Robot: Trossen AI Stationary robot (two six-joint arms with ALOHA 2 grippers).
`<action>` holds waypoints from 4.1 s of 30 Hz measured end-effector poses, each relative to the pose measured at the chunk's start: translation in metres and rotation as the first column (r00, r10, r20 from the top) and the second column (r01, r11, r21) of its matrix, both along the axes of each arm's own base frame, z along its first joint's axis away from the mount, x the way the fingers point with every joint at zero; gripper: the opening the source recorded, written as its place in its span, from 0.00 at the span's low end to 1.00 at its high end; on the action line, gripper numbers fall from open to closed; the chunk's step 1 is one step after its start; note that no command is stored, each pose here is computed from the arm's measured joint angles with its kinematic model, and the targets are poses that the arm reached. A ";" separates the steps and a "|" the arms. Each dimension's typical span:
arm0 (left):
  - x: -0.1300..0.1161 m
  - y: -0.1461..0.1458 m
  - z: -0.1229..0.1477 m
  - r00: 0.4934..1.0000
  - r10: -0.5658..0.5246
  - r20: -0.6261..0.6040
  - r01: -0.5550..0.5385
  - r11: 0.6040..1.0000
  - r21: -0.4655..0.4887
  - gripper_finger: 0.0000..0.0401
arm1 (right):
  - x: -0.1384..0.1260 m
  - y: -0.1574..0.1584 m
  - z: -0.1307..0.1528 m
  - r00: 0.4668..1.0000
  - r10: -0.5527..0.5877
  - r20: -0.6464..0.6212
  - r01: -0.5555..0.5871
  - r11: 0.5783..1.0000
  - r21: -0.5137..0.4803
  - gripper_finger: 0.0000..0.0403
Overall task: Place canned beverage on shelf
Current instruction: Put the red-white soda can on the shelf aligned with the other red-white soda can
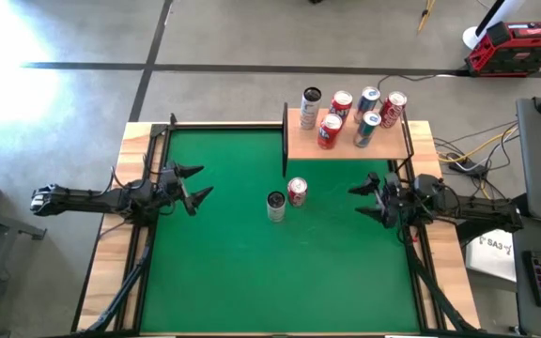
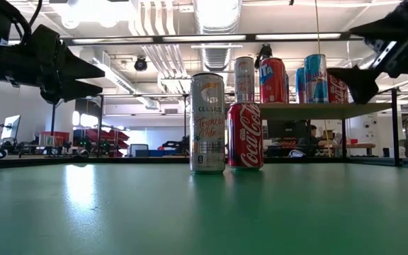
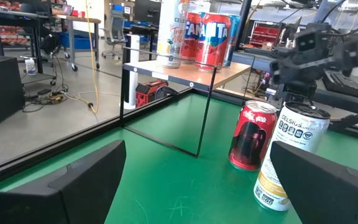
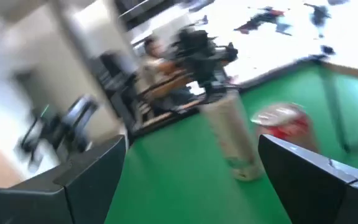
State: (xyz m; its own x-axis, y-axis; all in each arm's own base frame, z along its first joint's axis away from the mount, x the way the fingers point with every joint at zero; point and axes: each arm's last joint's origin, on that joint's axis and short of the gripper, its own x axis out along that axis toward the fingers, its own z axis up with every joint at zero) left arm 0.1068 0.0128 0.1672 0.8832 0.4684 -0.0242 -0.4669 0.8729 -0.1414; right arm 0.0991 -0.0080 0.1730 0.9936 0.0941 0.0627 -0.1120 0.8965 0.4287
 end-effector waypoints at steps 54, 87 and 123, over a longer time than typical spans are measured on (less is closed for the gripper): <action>0.000 0.000 0.000 1.000 0.000 -0.006 0.000 1.000 0.000 0.96 | 0.147 0.002 0.091 0.353 -0.121 -0.928 0.569 0.815 0.110 0.89; 0.001 0.000 -0.001 1.000 0.000 -0.009 0.000 1.000 0.000 0.96 | 0.255 0.008 0.089 0.163 -0.299 -0.940 0.520 0.836 -0.176 0.99; 0.001 0.000 -0.002 1.000 0.000 -0.022 0.000 1.000 0.000 0.96 | 0.272 -0.032 0.064 0.137 -0.228 -0.964 0.832 0.554 -0.013 0.99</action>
